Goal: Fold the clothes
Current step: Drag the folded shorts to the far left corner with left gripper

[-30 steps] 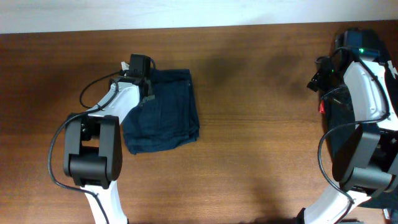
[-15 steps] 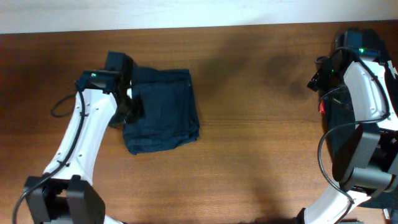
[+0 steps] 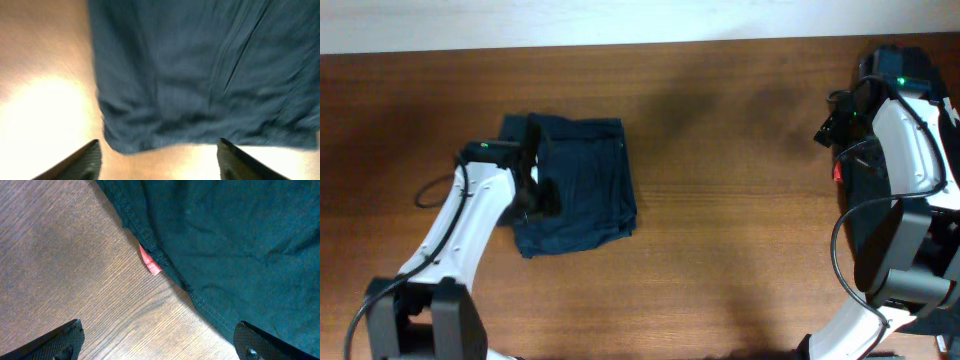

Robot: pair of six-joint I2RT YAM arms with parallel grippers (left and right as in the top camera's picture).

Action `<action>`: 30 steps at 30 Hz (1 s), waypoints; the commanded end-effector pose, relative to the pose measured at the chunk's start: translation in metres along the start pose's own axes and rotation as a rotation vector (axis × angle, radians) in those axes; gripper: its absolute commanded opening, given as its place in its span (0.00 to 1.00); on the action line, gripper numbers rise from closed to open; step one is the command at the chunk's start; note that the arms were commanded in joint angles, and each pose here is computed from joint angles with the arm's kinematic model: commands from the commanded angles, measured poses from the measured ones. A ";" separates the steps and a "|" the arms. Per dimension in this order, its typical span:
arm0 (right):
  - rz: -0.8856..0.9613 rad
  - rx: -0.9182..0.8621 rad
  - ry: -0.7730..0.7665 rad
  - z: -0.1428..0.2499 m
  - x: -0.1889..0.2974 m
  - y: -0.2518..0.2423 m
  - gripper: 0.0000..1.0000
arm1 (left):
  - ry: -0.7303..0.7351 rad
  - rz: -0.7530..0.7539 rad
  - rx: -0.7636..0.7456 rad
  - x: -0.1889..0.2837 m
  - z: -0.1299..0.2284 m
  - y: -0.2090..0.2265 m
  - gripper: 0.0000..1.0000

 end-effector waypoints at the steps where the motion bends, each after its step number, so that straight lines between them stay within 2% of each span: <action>1: 0.004 -0.014 -0.026 -0.005 0.006 -0.002 0.99 | -0.142 -0.055 0.091 0.015 -0.029 0.037 0.93; 2: 0.004 -0.014 -0.026 -0.005 0.006 -0.002 0.99 | -0.143 -0.026 0.102 0.008 -0.034 0.049 0.95; 3: 0.004 -0.014 -0.026 -0.005 0.006 -0.002 0.98 | -0.159 0.148 0.006 -0.006 -0.045 0.049 0.99; 4: 0.004 -0.014 -0.026 -0.005 0.006 -0.002 0.99 | -0.161 0.246 -0.042 -0.016 -0.050 0.048 0.99; 6: 0.004 -0.014 -0.026 -0.005 0.006 -0.002 0.99 | -0.107 0.301 -0.036 -0.044 -0.050 0.051 0.98; 7: 0.004 -0.014 -0.026 -0.005 0.006 -0.002 0.99 | -0.064 0.335 -0.034 -0.062 -0.049 0.047 0.89; 8: 0.004 -0.014 -0.026 -0.005 0.006 -0.002 0.99 | -0.047 0.379 -0.058 -0.073 -0.049 0.041 0.75; 9: 0.004 -0.014 -0.026 -0.005 0.006 -0.002 0.99 | -0.037 0.404 -0.064 -0.079 -0.048 0.038 0.68; 10: 0.004 -0.014 -0.026 -0.005 0.006 -0.002 0.99 | 0.008 0.416 -0.055 -0.095 -0.045 0.036 0.38; 11: 0.004 -0.014 -0.026 -0.005 0.006 -0.002 0.99 | 0.023 0.419 -0.051 -0.103 -0.044 0.036 0.15; 12: 0.004 -0.014 -0.026 -0.005 0.006 -0.002 0.99 | 0.024 0.418 -0.039 -0.108 -0.045 0.036 0.05; 13: 0.004 -0.014 -0.026 -0.005 0.006 -0.002 0.99 | 0.004 0.405 -0.006 -0.110 -0.051 0.039 0.01; 16: 0.004 -0.014 -0.026 -0.005 0.006 -0.002 0.99 | -0.098 0.236 0.312 -0.117 -0.075 0.091 0.00; 17: 0.004 -0.014 -0.026 -0.005 0.006 -0.002 0.99 | -0.186 0.170 0.596 -0.117 -0.079 0.154 0.00; 18: 0.004 -0.014 -0.026 -0.005 0.006 -0.002 0.99 | -0.235 0.158 0.795 -0.116 -0.072 0.200 0.00; 19: 0.004 -0.014 -0.026 -0.005 0.006 -0.002 0.99 | -0.268 0.146 0.898 -0.114 -0.063 0.230 0.01; 20: 0.004 -0.014 -0.026 -0.005 0.006 -0.002 0.99 | -0.306 0.131 0.979 -0.113 -0.054 0.259 0.10; 21: 0.004 -0.014 -0.026 -0.005 0.006 -0.002 0.99 | -0.330 0.115 1.032 -0.111 -0.043 0.282 0.24; 23: 0.003 -0.014 -0.027 -0.005 0.006 -0.002 0.99 | -0.364 0.156 1.187 -0.109 -0.023 0.313 0.33; 25: 0.004 -0.014 -0.026 -0.005 0.006 -0.002 0.99 | -0.442 0.303 1.165 -0.100 -0.036 0.313 0.34; 26: 0.004 -0.014 -0.026 -0.005 0.006 -0.002 0.99 | -0.449 0.341 1.140 -0.098 -0.044 0.305 0.23; 27: 0.004 -0.014 -0.026 -0.005 0.006 -0.002 0.99 | -0.448 0.342 1.097 -0.098 -0.049 0.298 0.00; 30: 0.004 -0.014 -0.026 -0.005 0.006 -0.002 0.99 | -0.388 0.330 0.820 -0.103 -0.062 0.256 0.00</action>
Point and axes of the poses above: each gripper's point midway between its finger pads, its own x axis back along the fingers, its own y axis along the line the jaws close on, z = x × y, the point moved 4 cm from there along x, back along the fingers, and after that the axes turned 10 degrees about -x, right-handed, at the moved point
